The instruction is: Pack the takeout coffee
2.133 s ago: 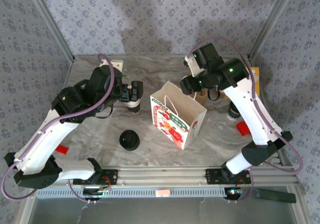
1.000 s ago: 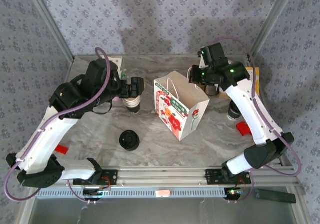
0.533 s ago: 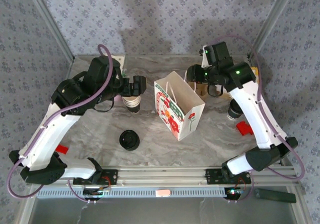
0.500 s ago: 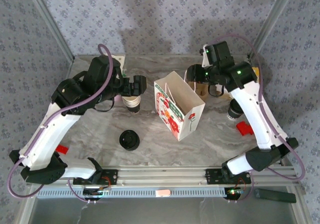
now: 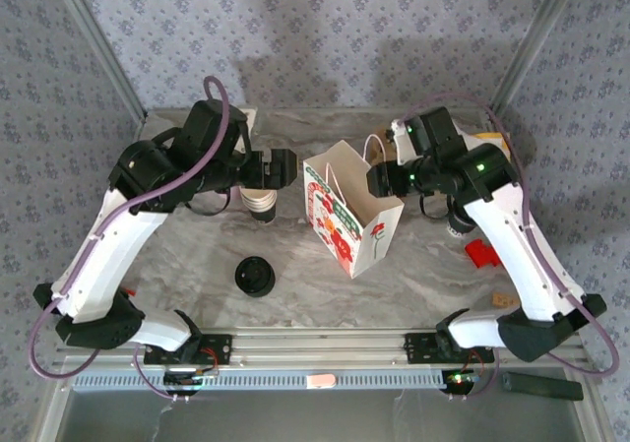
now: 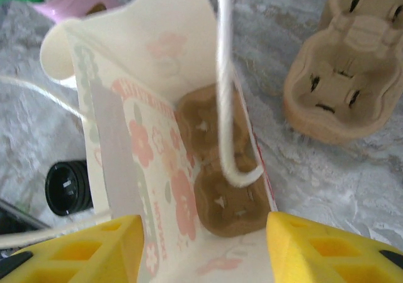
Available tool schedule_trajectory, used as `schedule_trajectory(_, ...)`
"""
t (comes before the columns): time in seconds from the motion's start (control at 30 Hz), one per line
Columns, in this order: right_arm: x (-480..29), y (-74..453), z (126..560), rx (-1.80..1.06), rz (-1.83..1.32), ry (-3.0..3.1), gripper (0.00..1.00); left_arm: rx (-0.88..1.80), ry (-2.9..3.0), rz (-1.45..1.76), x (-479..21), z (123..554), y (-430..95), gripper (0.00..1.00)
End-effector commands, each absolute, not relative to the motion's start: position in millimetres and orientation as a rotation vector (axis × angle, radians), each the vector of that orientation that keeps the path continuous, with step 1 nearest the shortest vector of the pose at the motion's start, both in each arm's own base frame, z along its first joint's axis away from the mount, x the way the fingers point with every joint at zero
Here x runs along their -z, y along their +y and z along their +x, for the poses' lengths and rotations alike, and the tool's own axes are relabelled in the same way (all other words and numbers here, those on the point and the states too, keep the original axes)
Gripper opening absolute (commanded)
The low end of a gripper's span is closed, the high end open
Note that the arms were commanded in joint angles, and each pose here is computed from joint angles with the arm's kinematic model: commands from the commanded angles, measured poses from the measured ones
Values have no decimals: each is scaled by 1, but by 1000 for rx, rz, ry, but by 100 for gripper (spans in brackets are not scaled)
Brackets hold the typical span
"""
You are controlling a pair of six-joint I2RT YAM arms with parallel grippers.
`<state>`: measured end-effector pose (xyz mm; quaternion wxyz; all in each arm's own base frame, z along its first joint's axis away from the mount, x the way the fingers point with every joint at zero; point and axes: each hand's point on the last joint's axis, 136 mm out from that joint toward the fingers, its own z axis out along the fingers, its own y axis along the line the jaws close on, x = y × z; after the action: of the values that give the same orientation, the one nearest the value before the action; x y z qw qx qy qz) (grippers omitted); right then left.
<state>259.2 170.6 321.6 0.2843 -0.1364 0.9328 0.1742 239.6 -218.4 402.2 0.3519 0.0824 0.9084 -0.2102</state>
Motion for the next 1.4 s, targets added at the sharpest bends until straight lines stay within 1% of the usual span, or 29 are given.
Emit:
schedule_trajectory(0.0, -306, 159, 244, -404, -411, 2529, 53, 560, 2382, 210, -401, 238, -221, 100)
schedule_trajectory(0.2, -288, 155, 242, -388, -410, 2532, 51, 551, 2419, 202, -393, 244, -230, 100)
schedule_trajectory(0.33, -282, 161, 250, -382, -463, 2523, 44, 546, 2428, 209, -389, 249, -235, 100)
schedule_trajectory(0.4, -282, 162, 259, -349, -489, 2516, 41, 535, 2427, 221, -386, 252, -237, 100)
schedule_trajectory(0.53, -286, 160, 271, -287, -518, 2512, 40, 524, 2424, 230, -381, 257, -238, 100)
schedule_trajectory(0.63, -302, 159, 274, -278, -520, 2483, 40, 521, 2419, 237, -378, 260, -237, 100)
schedule_trajectory(0.8, -334, 156, 267, -310, -514, 2416, 42, 528, 2393, 218, -378, 267, -232, 100)
schedule_trajectory(0.9, -342, 148, 263, -285, -509, 2409, 45, 539, 2384, 211, -377, 273, -232, 100)
schedule_trajectory(0.97, -338, 144, 264, -264, -523, 2418, 47, 537, 2379, 213, -377, 276, -232, 100)
schedule_trajectory(1.07, -322, 138, 273, -237, -523, 2453, 55, 527, 2372, 209, -377, 280, -230, 100)
schedule_trajectory(1.1, -316, 137, 277, -247, -517, 2460, 56, 527, 2369, 202, -378, 282, -228, 100)
schedule_trajectory(1.37, -289, 149, 312, -338, -530, 2456, 54, 520, 2370, 179, -378, 285, -221, 100)
